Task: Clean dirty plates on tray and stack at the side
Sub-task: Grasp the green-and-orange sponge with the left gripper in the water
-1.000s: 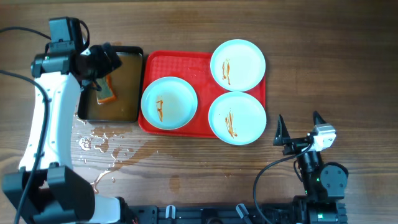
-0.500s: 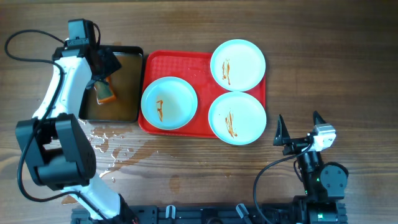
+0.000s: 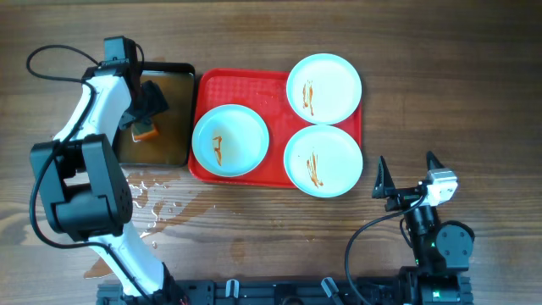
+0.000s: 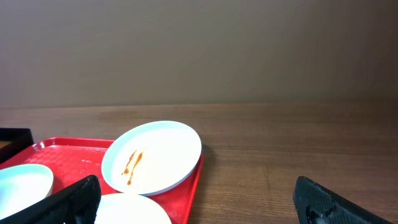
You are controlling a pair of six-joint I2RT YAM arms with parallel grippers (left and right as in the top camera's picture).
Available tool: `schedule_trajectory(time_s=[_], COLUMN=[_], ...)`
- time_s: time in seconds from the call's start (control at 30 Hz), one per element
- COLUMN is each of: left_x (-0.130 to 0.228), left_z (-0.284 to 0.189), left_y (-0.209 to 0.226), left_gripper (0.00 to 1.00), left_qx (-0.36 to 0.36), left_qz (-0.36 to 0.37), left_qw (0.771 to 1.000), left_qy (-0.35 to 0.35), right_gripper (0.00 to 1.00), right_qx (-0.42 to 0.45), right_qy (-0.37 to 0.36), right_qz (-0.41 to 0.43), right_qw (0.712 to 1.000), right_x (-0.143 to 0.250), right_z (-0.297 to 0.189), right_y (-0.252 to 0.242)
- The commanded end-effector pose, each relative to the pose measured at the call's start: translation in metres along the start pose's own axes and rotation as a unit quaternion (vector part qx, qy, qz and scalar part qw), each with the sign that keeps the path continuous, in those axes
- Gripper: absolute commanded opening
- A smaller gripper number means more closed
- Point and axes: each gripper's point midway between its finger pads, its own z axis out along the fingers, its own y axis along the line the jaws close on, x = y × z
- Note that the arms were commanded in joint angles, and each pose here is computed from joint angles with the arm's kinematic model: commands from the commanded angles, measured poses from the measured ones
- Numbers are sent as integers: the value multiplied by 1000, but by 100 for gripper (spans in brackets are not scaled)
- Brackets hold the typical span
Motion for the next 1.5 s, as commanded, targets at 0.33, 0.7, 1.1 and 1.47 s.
schedule_trajectory(time_s=[0.33,0.7,1.1,1.47], left_x=[9,9,22,-14], left_z=[27,28,43,-35], left_y=[22,13,15,-56], left_gripper=[61,58,24,4], left_qx=[-24,27,20,237], left_qz=[23,10,11,-2], left_qw=[999,999,998,972], left_qy=[31,40,61,3], right_gripper=[100,100,100,100], right_qx=[1,1,1,1], right_qy=[-4,-4,-3,-3], right_qz=[2,2,2,2], right_qw=[1000,1000,1000,1000], right_x=[-1,-1,-1,-1], right_z=[0,0,0,0], right_y=[0,0,0,0])
